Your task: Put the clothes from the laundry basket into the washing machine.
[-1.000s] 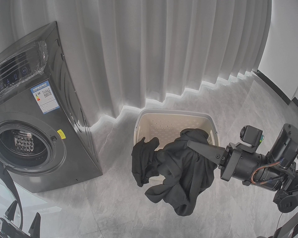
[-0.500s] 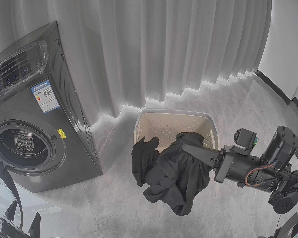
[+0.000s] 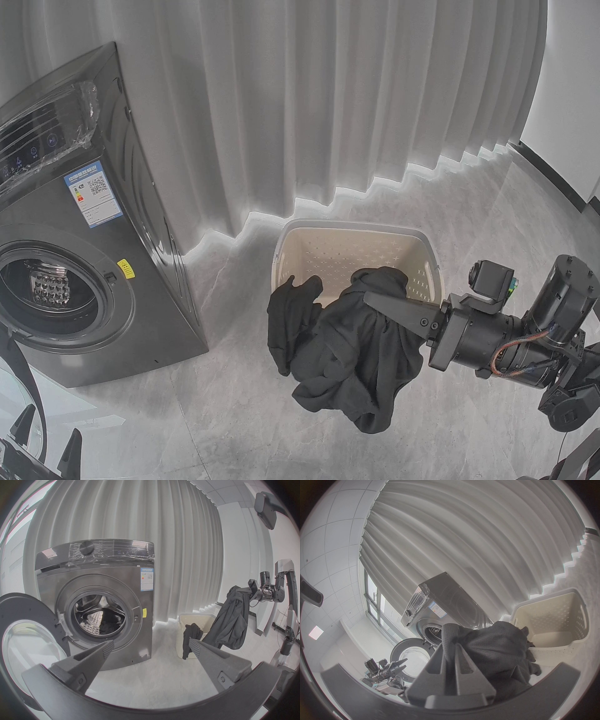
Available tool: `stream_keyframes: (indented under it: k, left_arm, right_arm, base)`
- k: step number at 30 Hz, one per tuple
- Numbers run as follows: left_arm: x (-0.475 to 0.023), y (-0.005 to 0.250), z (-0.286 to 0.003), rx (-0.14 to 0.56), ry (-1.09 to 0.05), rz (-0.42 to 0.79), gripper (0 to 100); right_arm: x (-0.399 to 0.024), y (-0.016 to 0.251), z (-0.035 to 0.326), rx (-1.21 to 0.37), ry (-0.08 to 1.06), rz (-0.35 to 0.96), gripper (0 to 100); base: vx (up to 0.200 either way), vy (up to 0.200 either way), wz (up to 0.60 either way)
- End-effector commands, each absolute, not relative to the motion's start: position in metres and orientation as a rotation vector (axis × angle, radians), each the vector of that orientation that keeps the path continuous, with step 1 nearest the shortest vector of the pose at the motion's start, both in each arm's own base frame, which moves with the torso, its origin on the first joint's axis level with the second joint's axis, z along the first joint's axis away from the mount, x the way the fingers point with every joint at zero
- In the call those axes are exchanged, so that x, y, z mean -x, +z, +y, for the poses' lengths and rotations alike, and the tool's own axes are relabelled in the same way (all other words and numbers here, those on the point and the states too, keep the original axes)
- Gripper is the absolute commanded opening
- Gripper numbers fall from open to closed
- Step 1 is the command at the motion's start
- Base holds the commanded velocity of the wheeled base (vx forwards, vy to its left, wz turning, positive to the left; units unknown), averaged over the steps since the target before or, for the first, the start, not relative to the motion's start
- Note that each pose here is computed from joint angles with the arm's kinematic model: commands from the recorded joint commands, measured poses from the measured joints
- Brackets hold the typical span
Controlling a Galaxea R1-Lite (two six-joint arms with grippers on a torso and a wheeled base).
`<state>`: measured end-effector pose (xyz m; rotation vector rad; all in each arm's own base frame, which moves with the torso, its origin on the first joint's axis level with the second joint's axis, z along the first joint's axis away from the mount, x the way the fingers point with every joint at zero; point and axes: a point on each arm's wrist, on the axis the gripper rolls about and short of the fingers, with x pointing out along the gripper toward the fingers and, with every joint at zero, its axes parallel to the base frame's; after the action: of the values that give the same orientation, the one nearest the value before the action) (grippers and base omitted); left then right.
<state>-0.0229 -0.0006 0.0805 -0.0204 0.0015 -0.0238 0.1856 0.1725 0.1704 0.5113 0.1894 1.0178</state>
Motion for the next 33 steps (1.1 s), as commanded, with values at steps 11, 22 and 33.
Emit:
stream_keyframes:
  k: [11,22,33]
  left_arm:
    - [0.0228,0.0761,-0.0006,0.023,-0.021,0.003,100]
    - [0.0228,0.0761,-0.0006,0.023,-0.021,0.003,100]
    - [0.0228,0.0761,-0.0005,0.023,-0.020,0.003,100]
  right_arm:
    - [-0.1852,0.1629,0.1779,-0.509,1.035,0.205,0]
    - [-0.1912,0.1647,0.1784,-0.502,1.028,0.155,0]
    - [-0.1928,0.1577,0.1808,-0.506,1.024,0.176,0]
  base:
    - [0.000,0.000,0.00]
    - [0.000,0.000,0.27]
    - [0.000,0.000,0.05]
